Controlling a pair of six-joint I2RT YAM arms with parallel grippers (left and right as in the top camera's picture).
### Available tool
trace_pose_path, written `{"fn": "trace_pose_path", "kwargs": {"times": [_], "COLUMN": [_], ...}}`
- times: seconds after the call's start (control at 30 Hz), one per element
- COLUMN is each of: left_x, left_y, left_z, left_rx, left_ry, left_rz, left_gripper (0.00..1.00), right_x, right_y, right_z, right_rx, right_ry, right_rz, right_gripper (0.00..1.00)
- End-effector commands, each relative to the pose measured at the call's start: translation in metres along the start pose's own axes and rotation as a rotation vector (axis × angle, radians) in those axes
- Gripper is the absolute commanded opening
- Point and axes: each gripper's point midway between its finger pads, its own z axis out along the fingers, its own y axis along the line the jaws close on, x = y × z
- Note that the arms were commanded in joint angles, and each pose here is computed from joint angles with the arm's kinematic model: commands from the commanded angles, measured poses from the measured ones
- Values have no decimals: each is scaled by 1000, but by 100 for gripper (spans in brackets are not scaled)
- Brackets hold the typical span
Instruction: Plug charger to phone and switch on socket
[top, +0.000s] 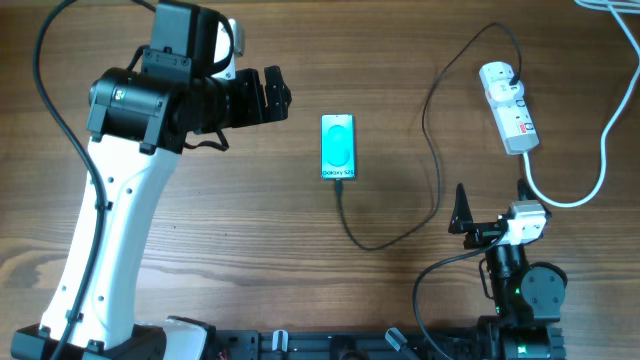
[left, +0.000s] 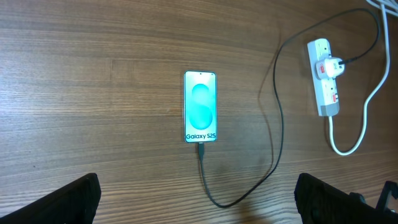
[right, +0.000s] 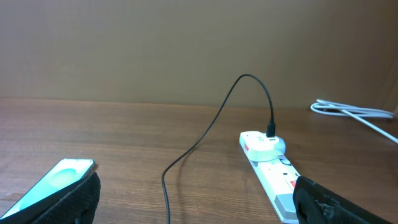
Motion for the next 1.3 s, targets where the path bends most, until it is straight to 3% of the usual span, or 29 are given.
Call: {"fn": "trace_pose_path", "kwargs": {"times": [0.0, 1.0, 1.27], "left_x": [-2, -2, 15], "left_y": [2, 2, 22], "left_z": [-5, -5, -13], "left_rx": [-6, -6, -106], "left_ry": [-17, -17, 24], "left_rz": [4, 4, -8], "left_gripper": [100, 100, 100], "right_x": [-3, -3, -3], "right_y": [-3, -3, -3], "right_z": [-1, -1, -1], "right_rx": [14, 14, 14], "right_ry": [-13, -13, -13], "right_rz": [21, 21, 21], "right_gripper": [100, 100, 100]}}
